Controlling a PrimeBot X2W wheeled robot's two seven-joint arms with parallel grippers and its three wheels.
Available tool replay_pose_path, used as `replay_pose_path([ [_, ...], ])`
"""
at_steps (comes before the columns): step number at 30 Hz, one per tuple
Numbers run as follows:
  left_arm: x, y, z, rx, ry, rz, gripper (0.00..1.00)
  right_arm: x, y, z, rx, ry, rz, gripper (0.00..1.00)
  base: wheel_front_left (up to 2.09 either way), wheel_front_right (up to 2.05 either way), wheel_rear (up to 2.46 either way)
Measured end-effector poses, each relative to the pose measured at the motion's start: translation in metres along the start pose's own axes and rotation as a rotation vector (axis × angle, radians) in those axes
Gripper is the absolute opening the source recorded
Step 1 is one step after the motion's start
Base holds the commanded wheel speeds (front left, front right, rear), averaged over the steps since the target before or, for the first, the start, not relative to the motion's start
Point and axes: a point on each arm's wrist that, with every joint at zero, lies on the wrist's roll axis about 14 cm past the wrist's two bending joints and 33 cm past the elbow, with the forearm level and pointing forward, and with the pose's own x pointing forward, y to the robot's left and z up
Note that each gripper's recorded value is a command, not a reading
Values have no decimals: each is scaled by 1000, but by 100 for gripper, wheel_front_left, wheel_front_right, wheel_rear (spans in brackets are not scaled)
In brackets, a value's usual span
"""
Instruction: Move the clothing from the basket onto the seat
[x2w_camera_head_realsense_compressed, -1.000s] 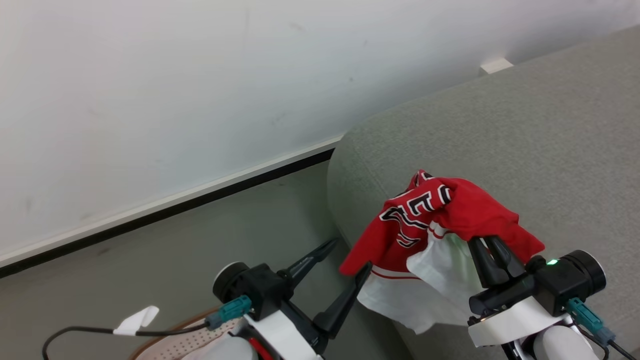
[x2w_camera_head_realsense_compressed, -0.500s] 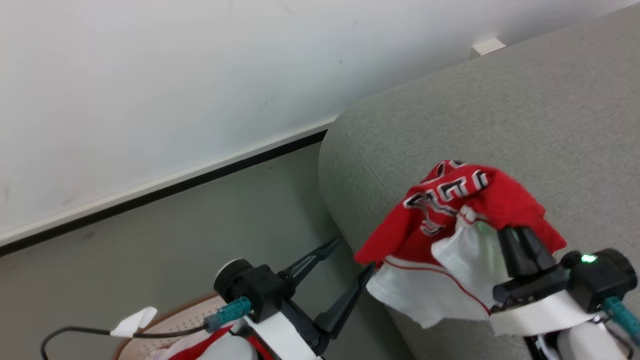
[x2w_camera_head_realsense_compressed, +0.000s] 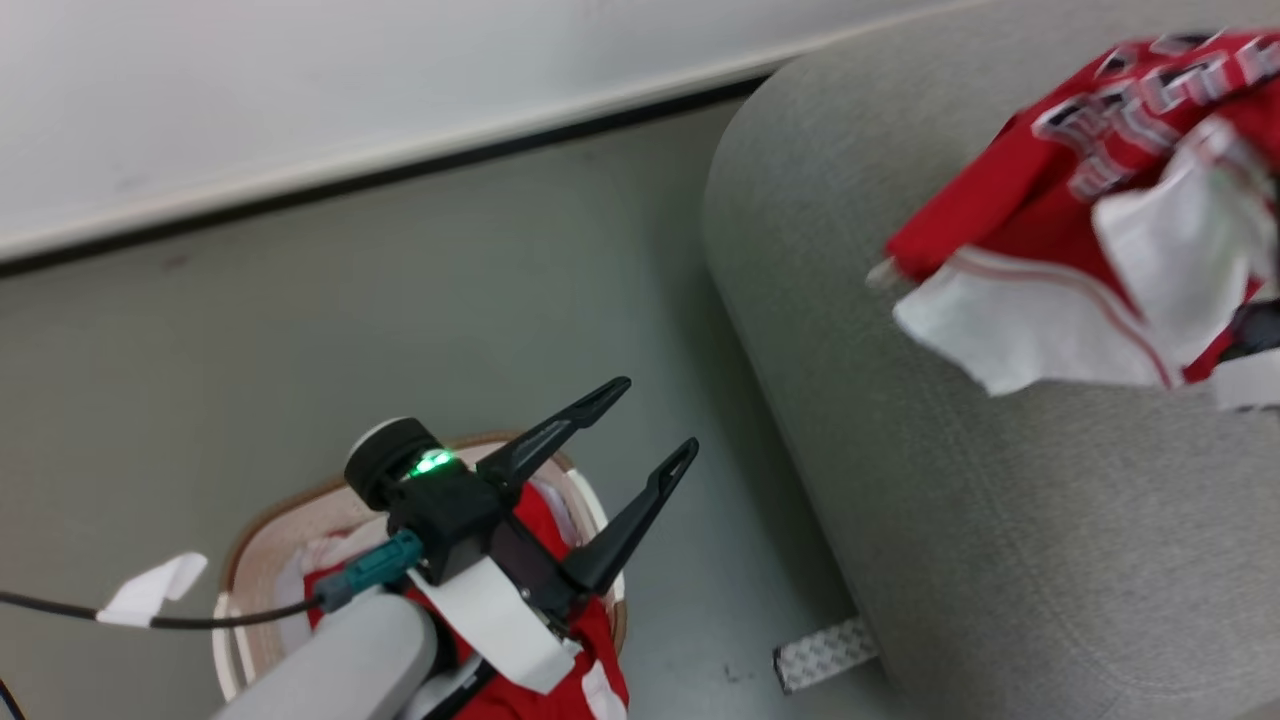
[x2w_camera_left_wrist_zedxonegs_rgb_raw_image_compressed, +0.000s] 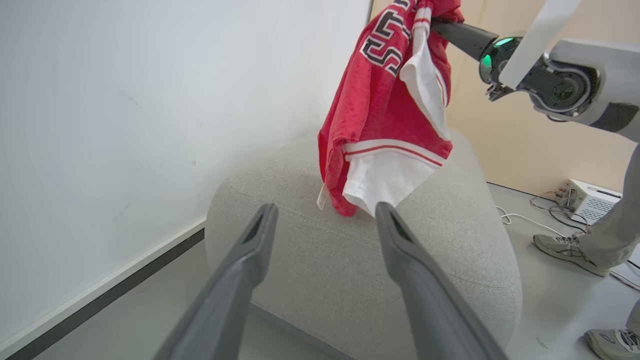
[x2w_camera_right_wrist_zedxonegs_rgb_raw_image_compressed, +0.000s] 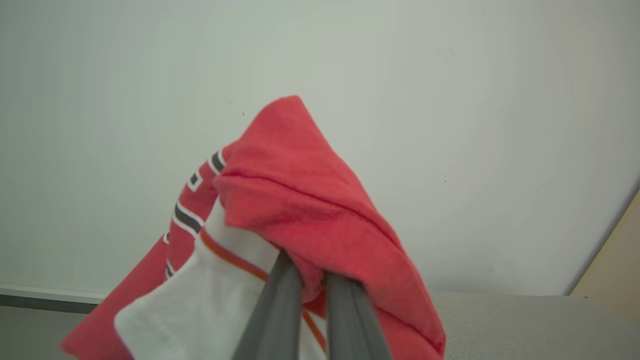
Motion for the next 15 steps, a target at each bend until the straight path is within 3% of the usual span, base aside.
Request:
replay_pose_path([
  [11, -21, 56, -45, -55, 29, 77, 100, 80, -63, -48, -60, 84, -153, 0, 0, 0, 0],
  [15, -28, 68, -65, -78, 54, 89, 100, 92, -62, -98, -88, 235, -168, 0, 0, 0, 0],
])
